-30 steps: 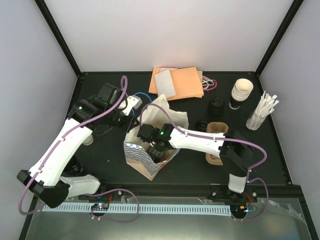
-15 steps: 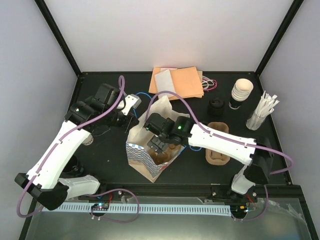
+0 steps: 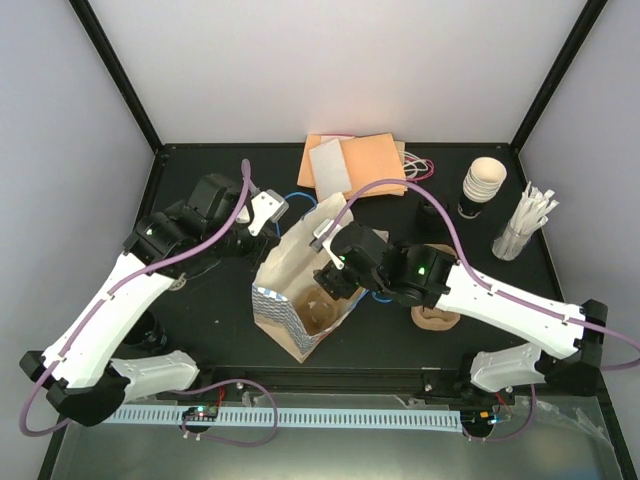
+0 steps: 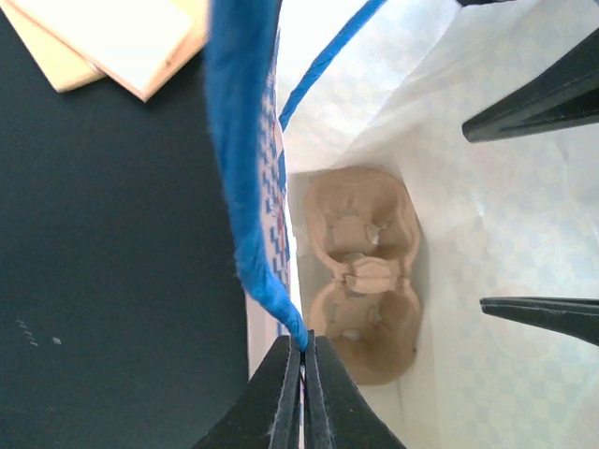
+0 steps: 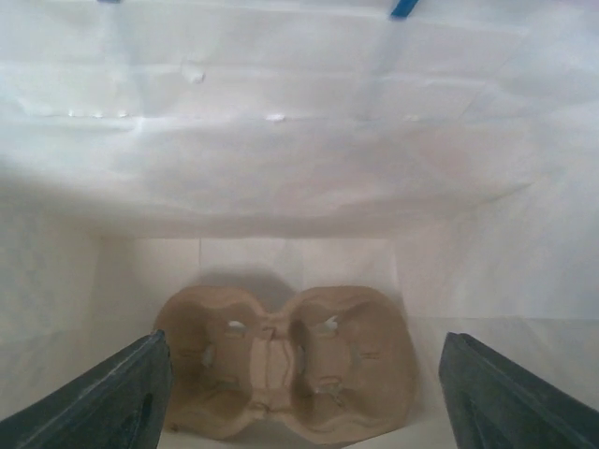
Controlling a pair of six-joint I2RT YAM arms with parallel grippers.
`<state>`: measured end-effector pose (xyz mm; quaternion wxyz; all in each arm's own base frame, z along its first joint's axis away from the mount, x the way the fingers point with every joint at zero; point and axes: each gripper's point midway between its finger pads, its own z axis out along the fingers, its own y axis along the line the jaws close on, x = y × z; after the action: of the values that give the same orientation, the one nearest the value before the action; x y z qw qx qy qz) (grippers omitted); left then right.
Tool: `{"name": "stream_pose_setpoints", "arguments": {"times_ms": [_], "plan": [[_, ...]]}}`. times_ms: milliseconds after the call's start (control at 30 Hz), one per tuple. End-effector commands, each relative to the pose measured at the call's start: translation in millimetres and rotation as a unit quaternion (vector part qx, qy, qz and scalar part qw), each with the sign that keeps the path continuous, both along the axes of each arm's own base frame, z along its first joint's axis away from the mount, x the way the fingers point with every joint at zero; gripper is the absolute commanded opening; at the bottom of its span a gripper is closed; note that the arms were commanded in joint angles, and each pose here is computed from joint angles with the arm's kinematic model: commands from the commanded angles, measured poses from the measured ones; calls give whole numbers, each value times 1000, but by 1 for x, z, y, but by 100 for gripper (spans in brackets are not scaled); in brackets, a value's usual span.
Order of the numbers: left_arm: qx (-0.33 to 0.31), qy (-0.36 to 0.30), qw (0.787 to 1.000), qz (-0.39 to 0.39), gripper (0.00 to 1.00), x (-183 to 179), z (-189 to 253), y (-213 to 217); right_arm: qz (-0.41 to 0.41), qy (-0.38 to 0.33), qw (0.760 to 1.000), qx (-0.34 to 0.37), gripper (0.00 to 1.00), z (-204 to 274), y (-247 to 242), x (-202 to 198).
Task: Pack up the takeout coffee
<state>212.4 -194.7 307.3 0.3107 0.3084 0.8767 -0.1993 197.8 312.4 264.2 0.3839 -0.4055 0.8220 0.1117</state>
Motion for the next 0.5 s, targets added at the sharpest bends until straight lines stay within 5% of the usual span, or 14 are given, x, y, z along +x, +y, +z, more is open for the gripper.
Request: {"name": "stream_pose_setpoints", "arguments": {"times_ms": [0, 133, 467], "plan": [[32, -120, 992, 16, 2, 18, 39, 8, 26, 11, 999, 22, 75, -10, 8, -8], [42, -173, 984, 7, 2, 17, 55, 6, 37, 26, 999, 10, 57, -27, 2, -20], [56, -143, 988, -2, 11, 20, 38, -4, 32, 31, 999, 4, 56, -39, -10, -29]]}}
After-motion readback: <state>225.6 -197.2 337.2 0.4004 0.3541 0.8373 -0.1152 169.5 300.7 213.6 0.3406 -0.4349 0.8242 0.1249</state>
